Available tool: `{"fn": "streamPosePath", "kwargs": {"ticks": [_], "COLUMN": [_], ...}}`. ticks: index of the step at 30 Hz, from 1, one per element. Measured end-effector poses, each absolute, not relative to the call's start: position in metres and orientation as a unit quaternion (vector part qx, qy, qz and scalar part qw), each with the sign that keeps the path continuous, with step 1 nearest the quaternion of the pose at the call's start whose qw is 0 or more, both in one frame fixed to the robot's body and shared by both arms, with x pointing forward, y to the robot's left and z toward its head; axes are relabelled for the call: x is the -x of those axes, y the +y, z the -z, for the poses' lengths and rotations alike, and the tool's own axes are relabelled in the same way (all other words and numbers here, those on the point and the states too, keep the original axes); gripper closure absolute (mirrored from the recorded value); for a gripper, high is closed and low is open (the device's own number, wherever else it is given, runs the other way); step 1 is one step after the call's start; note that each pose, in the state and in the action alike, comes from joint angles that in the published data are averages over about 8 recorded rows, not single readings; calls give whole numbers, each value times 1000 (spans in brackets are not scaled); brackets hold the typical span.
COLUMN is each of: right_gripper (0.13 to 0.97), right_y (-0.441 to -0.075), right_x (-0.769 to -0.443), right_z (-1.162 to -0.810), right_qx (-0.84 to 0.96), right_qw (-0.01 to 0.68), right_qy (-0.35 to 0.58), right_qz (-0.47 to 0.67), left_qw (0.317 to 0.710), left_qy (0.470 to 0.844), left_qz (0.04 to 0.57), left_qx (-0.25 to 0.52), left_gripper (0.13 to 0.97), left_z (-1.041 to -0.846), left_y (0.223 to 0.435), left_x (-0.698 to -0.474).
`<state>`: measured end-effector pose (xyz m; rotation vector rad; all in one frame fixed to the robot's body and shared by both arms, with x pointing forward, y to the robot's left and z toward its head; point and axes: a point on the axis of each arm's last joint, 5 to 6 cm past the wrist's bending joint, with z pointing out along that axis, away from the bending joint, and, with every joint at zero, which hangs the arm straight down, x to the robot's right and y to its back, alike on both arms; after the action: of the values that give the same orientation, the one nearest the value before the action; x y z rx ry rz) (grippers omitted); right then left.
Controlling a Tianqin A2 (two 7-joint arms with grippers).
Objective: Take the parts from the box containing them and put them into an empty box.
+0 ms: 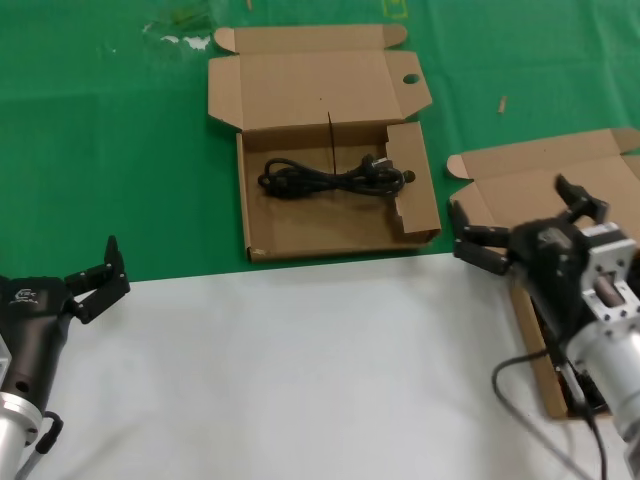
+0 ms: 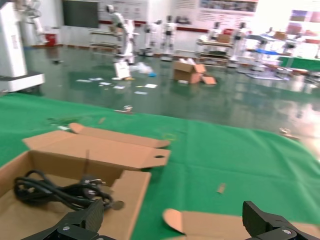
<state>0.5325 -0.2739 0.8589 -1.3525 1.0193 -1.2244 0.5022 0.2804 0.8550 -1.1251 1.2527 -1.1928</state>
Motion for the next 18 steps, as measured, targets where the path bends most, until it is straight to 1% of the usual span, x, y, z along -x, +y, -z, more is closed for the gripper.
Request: {"fn": "streamPosePath", "kwargs": {"ticks": [6, 18], "right_gripper": [130, 130], "right_y": [-277, -278], "right_x": [-519, -517], "right_z": [-857, -856], "right_qx": [538, 536], "right_qw": [499, 499], "right_qy": [448, 451], "right_qz": [510, 511], "left_qw": [513, 513], "left_qy": [521, 521], "left_qz": [496, 496], "left_qx": [468, 468], "left_gripper": [132, 132], "left_z": [-855, -855], "left_y": [280, 280], "left_x": [-502, -502]}}
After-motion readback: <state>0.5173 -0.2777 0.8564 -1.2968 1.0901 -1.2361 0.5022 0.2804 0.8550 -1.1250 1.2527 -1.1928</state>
